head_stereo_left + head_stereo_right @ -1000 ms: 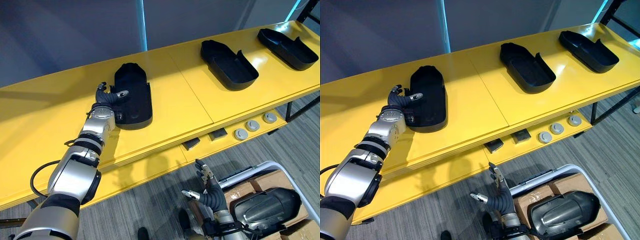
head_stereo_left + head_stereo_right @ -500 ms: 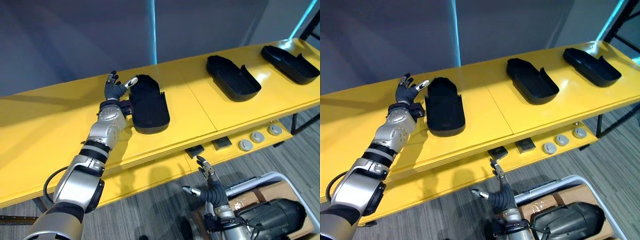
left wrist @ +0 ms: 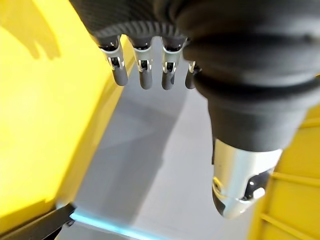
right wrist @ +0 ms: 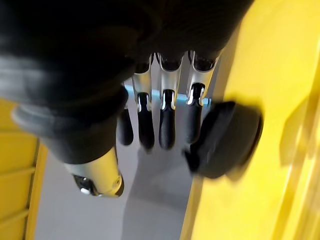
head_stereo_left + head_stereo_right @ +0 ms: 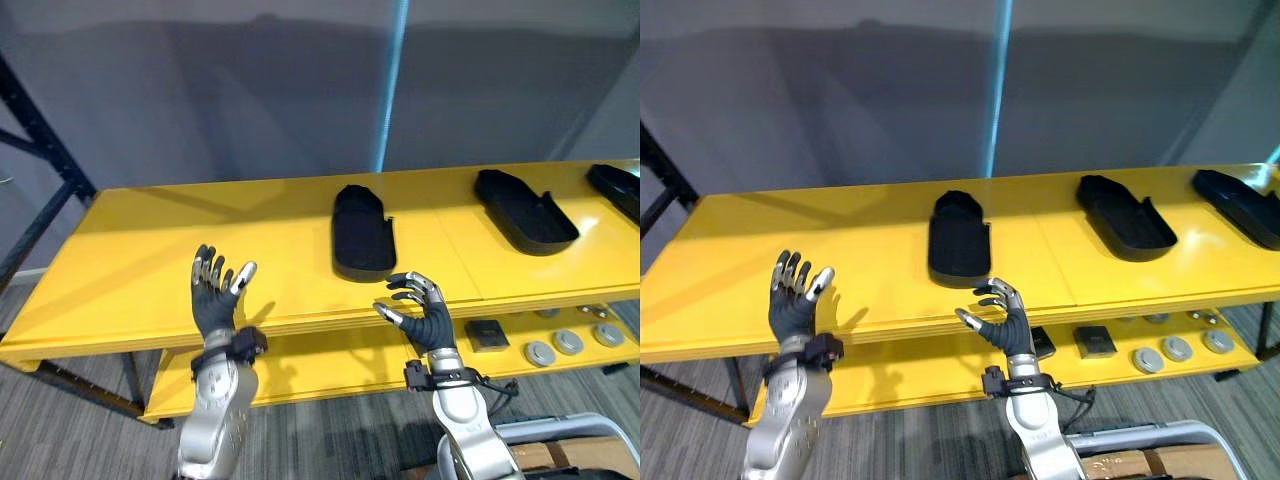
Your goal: Walk over and take plastic housings, then place them on the shelf
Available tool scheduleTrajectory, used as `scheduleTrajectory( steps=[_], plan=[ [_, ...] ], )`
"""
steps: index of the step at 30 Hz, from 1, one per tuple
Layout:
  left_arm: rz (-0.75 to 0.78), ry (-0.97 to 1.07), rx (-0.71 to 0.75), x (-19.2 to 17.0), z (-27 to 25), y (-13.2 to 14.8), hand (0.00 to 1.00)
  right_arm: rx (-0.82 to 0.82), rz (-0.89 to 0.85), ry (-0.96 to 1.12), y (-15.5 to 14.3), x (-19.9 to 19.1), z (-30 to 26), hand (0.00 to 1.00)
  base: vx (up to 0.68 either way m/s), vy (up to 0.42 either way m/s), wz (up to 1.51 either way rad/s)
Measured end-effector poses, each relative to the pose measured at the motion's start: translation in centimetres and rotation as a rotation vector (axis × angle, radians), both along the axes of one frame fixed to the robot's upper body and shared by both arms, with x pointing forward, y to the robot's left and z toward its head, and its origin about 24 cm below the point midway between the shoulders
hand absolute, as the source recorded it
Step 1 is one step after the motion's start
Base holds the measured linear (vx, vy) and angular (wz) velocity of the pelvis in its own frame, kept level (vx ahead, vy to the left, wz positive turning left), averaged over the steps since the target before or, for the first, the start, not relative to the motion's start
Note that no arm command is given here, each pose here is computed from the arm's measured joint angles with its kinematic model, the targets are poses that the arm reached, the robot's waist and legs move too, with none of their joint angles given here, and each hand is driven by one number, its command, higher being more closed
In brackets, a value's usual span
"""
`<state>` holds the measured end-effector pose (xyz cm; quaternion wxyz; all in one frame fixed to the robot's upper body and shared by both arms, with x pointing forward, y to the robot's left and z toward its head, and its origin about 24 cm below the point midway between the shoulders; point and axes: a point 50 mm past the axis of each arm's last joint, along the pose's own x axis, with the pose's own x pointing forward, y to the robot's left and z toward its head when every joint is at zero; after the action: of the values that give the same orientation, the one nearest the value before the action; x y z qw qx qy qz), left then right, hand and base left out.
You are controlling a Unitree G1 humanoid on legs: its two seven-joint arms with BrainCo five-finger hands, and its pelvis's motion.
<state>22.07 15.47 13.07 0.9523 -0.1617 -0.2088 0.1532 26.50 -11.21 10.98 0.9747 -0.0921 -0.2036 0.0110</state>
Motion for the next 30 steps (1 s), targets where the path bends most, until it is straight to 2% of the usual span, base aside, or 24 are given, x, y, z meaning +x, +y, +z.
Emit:
scheduleTrajectory(
  steps=[5,9,15,23,30],
  plan=[
    [0.057,-0.012,0.095,-1.5,-0.7,0.2,0.00,0.031,0.027,-0.005,0.8,1.9,0.4,1.00,-0.01,0.011,0.29],
    [0.056,-0.014,0.095,-2.2,-1.1,0.5,0.00,0.018,0.017,-0.009,1.4,4.0,1.0,1.00,0.00,0.007,0.17],
    [0.062,-0.007,0.068,-2.5,-1.4,0.7,0.00,0.040,-0.047,-0.023,1.3,4.8,1.5,1.00,-0.01,-0.005,0.07],
    [0.064,0.001,0.023,-2.7,-1.7,0.8,0.00,0.114,-0.281,0.001,-2.2,5.9,1.1,1.00,-0.02,-0.012,0.03],
    [0.060,0.000,-0.004,-2.7,-1.7,0.8,0.00,0.139,-0.357,0.001,-3.8,6.9,1.6,1.00,0.00,-0.020,0.06]
  ],
)
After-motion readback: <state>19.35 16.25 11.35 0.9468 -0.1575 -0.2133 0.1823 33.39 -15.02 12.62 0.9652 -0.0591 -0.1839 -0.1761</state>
